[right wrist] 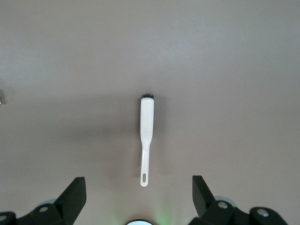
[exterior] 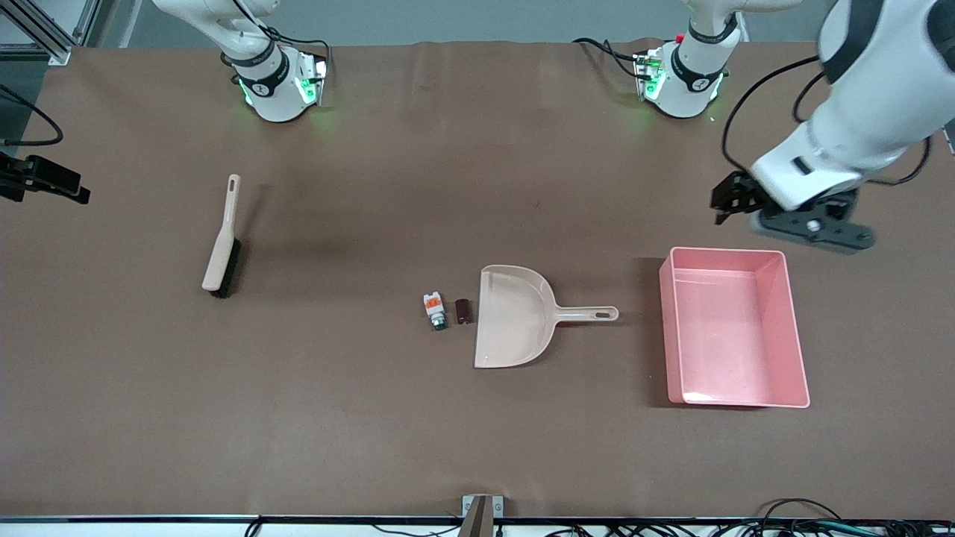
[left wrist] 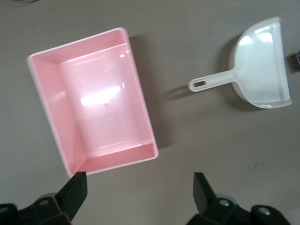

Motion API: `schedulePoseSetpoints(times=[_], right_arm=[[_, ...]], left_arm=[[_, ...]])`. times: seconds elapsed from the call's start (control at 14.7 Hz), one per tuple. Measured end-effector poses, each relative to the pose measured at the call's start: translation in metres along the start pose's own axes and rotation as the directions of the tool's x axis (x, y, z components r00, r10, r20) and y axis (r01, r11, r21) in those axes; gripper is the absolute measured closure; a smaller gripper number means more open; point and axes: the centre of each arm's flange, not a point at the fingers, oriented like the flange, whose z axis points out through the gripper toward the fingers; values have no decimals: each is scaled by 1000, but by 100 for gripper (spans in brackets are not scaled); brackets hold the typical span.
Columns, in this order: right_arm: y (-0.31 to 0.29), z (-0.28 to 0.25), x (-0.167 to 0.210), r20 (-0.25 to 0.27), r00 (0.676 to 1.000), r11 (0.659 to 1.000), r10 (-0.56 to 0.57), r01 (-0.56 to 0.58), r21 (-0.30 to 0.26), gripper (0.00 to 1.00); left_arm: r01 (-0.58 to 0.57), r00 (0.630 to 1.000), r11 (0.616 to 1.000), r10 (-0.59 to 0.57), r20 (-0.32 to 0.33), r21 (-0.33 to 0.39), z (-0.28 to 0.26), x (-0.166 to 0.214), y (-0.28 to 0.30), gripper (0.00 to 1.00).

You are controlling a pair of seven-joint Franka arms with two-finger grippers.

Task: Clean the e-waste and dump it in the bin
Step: 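Reach the left gripper to the dustpan handle while the right gripper reaches the brush, then grasp the dustpan handle with the left gripper while the right gripper lowers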

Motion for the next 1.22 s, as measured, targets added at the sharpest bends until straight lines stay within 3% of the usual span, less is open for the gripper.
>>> schedulePoseSetpoints(times=[0.2,0.34,0.81,0.95,1.22], right_arm=[[38,35,-6,12,1000,1000,26,-26,13,0],[53,65,-12,0,999,999,42,-42,18,0],[51,206,-31,-36,998,999,49,-48,21,0],[43,234,-40,-26,999,999,38,-37,22,0],[27,280,-55,-53,999,1000,13,-13,16,0]], left_arm=[[-121,992,992,121,25,-21,42,19,40,0],[-214,976,977,214,35,3,72,32,66,0],[-462,887,884,458,59,79,171,61,161,2],[-551,834,831,545,80,81,189,66,179,4],[-753,658,657,751,60,45,222,84,188,8]])
